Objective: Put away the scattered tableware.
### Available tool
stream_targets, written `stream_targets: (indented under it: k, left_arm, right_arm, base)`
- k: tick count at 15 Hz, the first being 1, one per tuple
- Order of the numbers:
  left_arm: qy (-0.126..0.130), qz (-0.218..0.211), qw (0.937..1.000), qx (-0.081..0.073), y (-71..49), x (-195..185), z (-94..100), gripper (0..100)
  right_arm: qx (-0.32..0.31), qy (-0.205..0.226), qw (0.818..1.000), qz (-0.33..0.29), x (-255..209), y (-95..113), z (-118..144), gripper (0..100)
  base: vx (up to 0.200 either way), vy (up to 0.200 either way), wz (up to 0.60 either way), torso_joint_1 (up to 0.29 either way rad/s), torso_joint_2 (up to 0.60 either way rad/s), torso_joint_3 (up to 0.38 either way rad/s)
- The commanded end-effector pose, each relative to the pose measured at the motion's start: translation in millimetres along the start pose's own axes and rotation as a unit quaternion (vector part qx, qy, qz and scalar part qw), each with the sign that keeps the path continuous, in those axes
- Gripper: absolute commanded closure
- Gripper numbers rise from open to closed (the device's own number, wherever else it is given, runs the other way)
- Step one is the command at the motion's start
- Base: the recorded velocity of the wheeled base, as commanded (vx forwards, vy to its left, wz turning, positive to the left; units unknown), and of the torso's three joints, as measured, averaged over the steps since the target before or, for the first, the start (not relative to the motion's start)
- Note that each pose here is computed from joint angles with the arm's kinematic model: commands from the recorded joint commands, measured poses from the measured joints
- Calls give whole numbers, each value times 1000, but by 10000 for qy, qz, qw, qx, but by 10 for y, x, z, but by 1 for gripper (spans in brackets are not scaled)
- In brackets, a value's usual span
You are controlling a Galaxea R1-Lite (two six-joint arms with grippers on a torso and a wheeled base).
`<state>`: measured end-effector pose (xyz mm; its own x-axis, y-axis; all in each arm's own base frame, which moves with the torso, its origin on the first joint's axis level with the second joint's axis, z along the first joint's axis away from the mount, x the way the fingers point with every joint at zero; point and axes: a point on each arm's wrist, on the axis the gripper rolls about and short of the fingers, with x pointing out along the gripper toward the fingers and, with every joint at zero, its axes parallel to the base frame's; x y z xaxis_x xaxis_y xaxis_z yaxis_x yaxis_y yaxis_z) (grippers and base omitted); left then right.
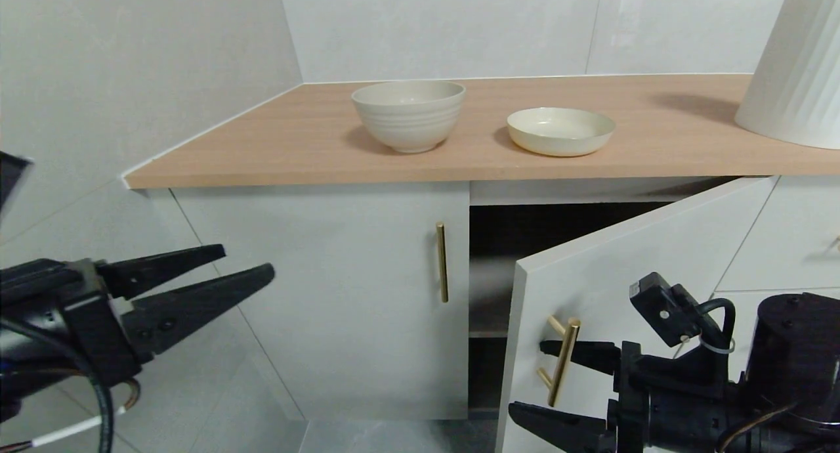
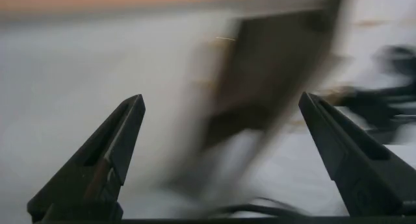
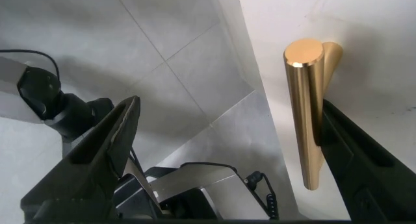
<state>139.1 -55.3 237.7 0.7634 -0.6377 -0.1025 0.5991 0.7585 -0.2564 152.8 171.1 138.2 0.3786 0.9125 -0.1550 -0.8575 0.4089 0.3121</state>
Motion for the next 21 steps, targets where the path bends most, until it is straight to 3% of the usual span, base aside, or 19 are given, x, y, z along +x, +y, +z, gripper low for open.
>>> stream_targets:
  k: [1,2,3,5,9,10,11,13,17,19,20,21]
  left_arm:
    - [634,-396,9967,-305,-11,345,-208,0]
    - [703,-518,9957,-325,-52,357,-234,0]
    - [812,-621,9942,-335,-83,395,-269,100]
    - [958,-746,9920,-331,-120,464,-314,100]
    - [704,-986,9924,-231,-145,689,-214,100]
    - [726,-1568,9848,-194,-148,1041,-249,100]
    - [767,-1666,9828,-196,-154,1101,-280,100]
    - [1063,-1849,9767,-251,-137,1463,-564,100]
    - [1209,-2131,9693,-208,-208,1907,-883,100]
    - [1091,-2207,9691,-173,-237,2097,-1056,100]
    - [1002,-2268,9686,-167,-310,2123,-1075,100]
    - [840,-2256,9702,-265,-414,2181,-1088,100]
  right_arm:
    - [47,94,9999,-22,9,-6,-36,0]
    - [55,114,9999,-27,11,-10,-47,0]
    - [63,135,9999,-33,18,-15,-56,0]
    - [72,153,9998,-46,22,-22,-62,0]
    - [61,110,9999,-65,16,-23,-44,0]
    - [62,102,9999,-95,6,-24,-45,0]
    - [59,91,9999,-108,6,-25,-43,0]
    - [58,5,9994,-347,-1,-34,-29,0]
    - [42,-53,9992,-395,-20,-24,-13,0]
    - [37,-67,9992,-391,-29,-20,-8,0]
    - [37,-67,9992,-391,-29,-20,-8,0]
    - [91,-69,9992,-390,-29,-20,-8,0]
  base:
    - [0,0,0,0,0,0]
    - [0,0,0,0,0,0]
    - [0,0,0,0,0,0]
    - [0,0,0,0,0,0]
    - [0,0,0,0,0,0]
    - [0,0,0,0,0,0]
    - [0,0,0,0,0,0]
    - [0,0,0,0,0,0]
    - [0,0,0,0,0,0]
    - [0,0,0,0,0,0]
    - [0,0,0,0,0,0]
    - [0,0,0,0,0,0]
